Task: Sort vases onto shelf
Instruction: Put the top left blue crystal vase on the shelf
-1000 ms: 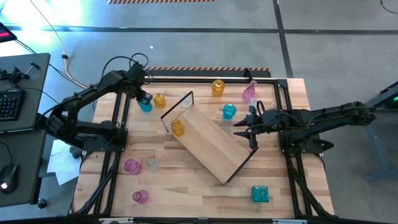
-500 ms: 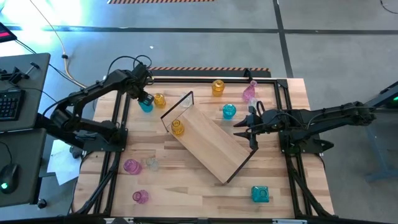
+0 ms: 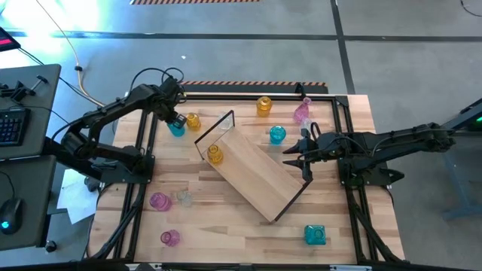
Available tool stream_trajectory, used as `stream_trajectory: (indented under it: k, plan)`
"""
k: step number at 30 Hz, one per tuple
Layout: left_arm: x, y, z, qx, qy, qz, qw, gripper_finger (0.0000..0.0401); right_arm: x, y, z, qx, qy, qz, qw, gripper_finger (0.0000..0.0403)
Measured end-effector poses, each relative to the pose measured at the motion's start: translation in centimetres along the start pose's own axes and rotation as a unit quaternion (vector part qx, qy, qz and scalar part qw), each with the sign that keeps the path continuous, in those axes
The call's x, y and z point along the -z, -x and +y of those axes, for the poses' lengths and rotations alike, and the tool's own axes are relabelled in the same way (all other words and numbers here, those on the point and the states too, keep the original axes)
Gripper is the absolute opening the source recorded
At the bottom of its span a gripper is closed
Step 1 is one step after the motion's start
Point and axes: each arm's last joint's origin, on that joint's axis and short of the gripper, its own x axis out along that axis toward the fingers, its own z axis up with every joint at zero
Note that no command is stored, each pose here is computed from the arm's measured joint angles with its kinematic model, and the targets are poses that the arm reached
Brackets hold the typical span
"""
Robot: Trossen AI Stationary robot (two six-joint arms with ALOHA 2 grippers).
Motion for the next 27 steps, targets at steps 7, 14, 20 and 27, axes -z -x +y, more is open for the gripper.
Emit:
stream_trajectory:
  k: [7,14,20,27]
  plan:
    - [0.0,0.0,0.0,0.0,-0.013,0.0,1.0,0.0016,0.0,0.0,0.0,-0.004,-0.008,0.001,1.0,0.0156]
    - [0.3,0.2,0.1,-0.001,-0.011,0.005,1.0,0.0011,0.0,0.0,0.0,-0.006,-0.008,0.001,1.0,0.0156]
    - [1.3,1.6,0.2,0.001,-0.011,-0.01,1.0,0.001,0.0,0.0,0.0,-0.006,-0.008,0.001,1.0,0.0156]
    - [3.3,4.2,0.6,0.02,0.006,-0.051,0.999,0.001,0.0,0.0,0.0,-0.006,-0.008,0.001,1.0,0.0156]
